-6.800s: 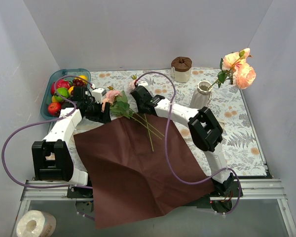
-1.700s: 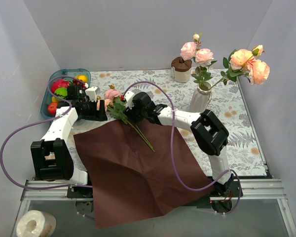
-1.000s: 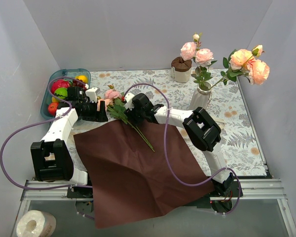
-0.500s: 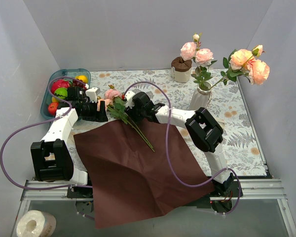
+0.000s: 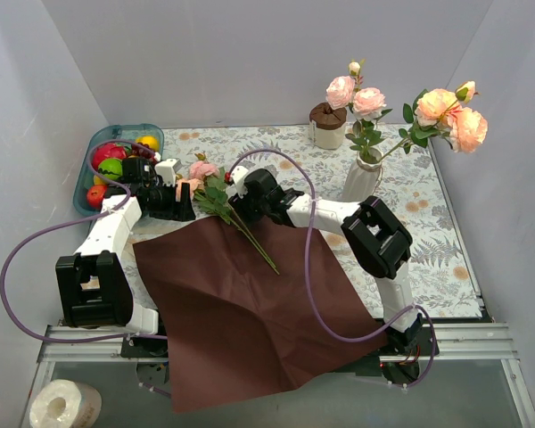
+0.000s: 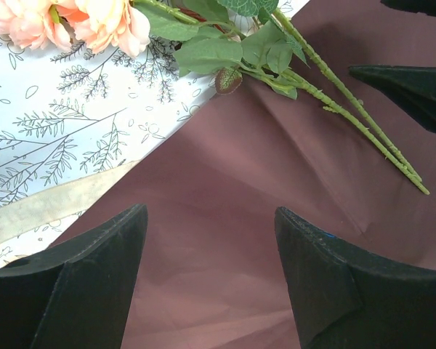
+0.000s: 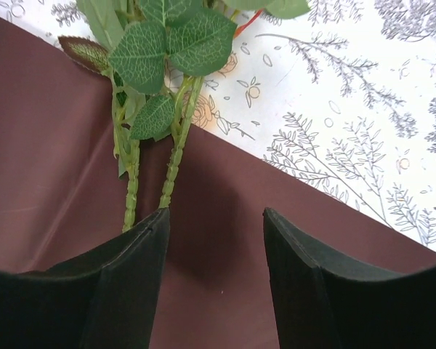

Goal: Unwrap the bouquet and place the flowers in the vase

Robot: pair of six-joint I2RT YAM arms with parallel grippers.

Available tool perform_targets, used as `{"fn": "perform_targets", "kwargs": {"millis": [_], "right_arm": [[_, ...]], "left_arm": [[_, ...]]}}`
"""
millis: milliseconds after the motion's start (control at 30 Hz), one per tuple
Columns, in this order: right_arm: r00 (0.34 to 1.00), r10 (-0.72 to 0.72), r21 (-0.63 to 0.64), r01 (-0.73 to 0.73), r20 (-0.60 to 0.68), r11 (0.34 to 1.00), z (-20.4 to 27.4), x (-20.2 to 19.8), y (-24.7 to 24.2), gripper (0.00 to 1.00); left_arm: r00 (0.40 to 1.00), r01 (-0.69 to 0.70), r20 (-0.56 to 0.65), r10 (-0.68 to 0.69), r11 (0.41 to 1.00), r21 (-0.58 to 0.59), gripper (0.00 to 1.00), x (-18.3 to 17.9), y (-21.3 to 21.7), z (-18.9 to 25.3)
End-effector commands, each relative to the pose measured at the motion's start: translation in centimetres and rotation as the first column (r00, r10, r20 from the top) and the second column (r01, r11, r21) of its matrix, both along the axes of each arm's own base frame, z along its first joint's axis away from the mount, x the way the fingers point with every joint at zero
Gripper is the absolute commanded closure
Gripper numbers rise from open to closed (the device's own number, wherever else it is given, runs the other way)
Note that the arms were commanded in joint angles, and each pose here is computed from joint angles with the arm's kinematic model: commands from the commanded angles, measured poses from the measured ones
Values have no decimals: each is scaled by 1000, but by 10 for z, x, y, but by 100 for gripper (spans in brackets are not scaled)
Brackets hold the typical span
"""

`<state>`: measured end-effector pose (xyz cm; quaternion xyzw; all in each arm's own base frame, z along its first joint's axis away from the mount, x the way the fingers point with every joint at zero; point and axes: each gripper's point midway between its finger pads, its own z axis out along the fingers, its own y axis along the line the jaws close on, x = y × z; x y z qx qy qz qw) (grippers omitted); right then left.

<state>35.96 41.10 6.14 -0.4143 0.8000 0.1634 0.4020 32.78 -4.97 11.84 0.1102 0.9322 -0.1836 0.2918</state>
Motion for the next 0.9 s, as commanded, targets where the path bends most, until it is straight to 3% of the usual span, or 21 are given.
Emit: {"fn": "perform_targets", "kwargs": {"millis": [0,867], "right_arm": [[996,-25,108,15,86,994,48,9,8,38],[1000,10,71,-10,4,997,8,-1,25,40]], "left_arm": [[1000,8,24,-8,1000,4,30,-1,1,2],[1000,7,29,-8,1000,19,30,0,3,-3]]}}
